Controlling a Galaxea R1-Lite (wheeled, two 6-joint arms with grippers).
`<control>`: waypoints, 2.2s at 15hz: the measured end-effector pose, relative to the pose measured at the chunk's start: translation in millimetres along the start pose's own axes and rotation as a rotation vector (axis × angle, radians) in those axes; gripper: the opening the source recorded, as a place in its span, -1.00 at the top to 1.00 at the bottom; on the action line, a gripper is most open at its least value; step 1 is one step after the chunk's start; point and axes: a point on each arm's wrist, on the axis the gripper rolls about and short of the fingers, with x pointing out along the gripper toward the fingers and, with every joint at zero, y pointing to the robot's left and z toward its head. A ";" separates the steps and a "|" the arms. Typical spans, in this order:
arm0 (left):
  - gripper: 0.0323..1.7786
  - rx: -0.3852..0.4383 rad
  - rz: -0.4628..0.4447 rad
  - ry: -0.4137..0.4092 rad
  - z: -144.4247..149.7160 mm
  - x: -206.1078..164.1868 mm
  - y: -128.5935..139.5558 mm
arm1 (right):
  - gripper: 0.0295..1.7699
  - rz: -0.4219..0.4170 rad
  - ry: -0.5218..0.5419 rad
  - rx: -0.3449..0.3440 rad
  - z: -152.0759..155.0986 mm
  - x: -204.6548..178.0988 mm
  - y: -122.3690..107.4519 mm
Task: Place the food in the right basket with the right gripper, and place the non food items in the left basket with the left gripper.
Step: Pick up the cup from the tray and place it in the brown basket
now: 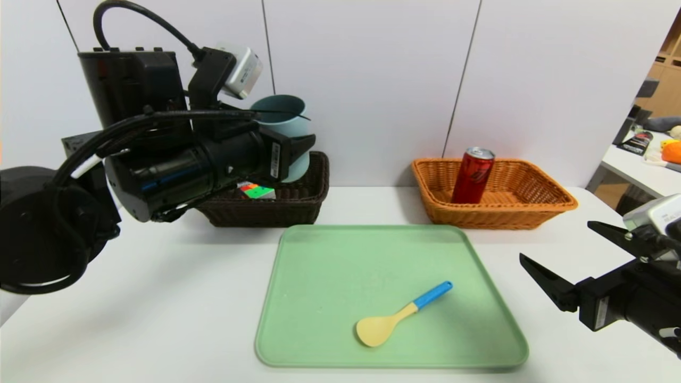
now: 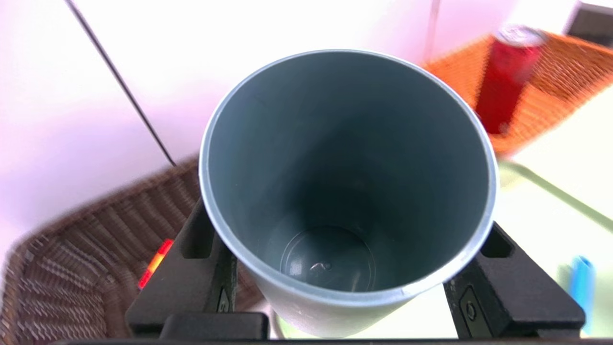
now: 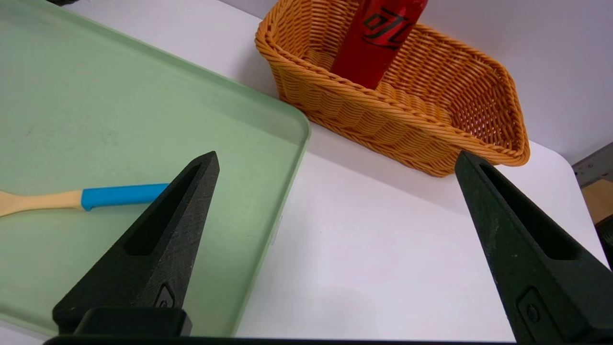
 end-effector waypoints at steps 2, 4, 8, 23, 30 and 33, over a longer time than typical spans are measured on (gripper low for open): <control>-0.27 0.001 0.015 0.009 0.1 17.2 11.2 | -0.91 0.001 0.001 0.000 -0.2 0.0 0.1; -0.27 0.001 0.035 0.024 -4.7 33.0 19.6 | -0.91 0.002 0.003 -0.001 -0.4 0.2 0.2; -0.27 0.015 0.081 0.075 -23.4 62.8 39.7 | -0.91 0.002 0.004 -0.002 -0.6 0.5 0.3; -0.27 -0.016 0.089 0.309 -98.6 117.2 59.5 | -0.91 0.018 0.009 -0.007 -3.4 -1.1 3.1; -0.38 -0.022 0.090 0.341 -112.9 122.6 60.1 | -0.91 0.027 0.019 -0.010 -6.0 -1.6 4.6; -0.55 -0.020 0.090 0.332 -109.7 122.1 59.6 | -0.91 0.029 0.023 -0.012 -7.2 -1.5 5.0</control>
